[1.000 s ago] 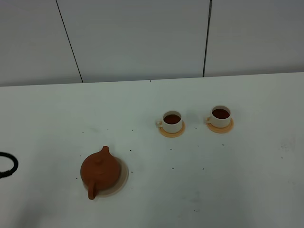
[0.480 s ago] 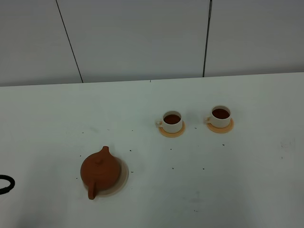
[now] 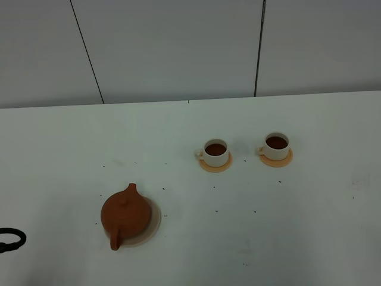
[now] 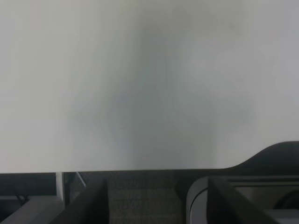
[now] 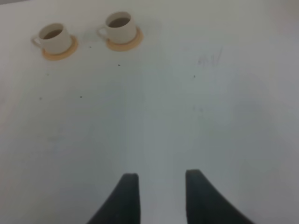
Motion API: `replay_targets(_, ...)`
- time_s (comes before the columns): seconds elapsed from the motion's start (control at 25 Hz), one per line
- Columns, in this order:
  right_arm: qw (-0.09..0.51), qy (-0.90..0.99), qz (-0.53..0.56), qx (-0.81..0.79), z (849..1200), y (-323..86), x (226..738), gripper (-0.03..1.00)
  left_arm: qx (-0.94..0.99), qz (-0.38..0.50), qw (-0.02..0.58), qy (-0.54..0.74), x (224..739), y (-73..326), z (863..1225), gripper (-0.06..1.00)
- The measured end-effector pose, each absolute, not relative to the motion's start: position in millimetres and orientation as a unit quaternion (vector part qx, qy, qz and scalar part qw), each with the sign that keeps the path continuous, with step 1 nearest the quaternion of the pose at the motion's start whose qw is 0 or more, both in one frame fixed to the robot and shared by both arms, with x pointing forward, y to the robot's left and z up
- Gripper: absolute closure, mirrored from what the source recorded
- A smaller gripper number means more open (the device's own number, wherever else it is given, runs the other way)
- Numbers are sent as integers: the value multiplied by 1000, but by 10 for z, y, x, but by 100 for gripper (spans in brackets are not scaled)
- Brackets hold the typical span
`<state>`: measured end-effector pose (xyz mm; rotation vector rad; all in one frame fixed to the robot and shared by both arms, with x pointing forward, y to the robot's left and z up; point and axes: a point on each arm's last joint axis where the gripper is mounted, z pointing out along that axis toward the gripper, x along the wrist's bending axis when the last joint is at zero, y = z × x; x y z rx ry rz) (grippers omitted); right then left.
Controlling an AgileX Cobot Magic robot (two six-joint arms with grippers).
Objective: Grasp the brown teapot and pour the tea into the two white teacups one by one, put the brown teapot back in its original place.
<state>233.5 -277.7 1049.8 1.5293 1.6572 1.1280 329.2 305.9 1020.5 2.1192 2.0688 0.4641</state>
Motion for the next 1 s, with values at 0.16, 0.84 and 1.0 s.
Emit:
replay_targets(0.16,305,626,426,577,10498,-2777,2335,73,699,156,71,694,3288,3078,10208,41)
replay_targets(0.84,305,626,426,577,10498,-2777,2335,73,601,274,175,730,2792,3155,10430,41)
replay_targets(1.0,305,626,426,577,10498,-2777,2335,73,601,296,196,717,2705,3126,10453,41)
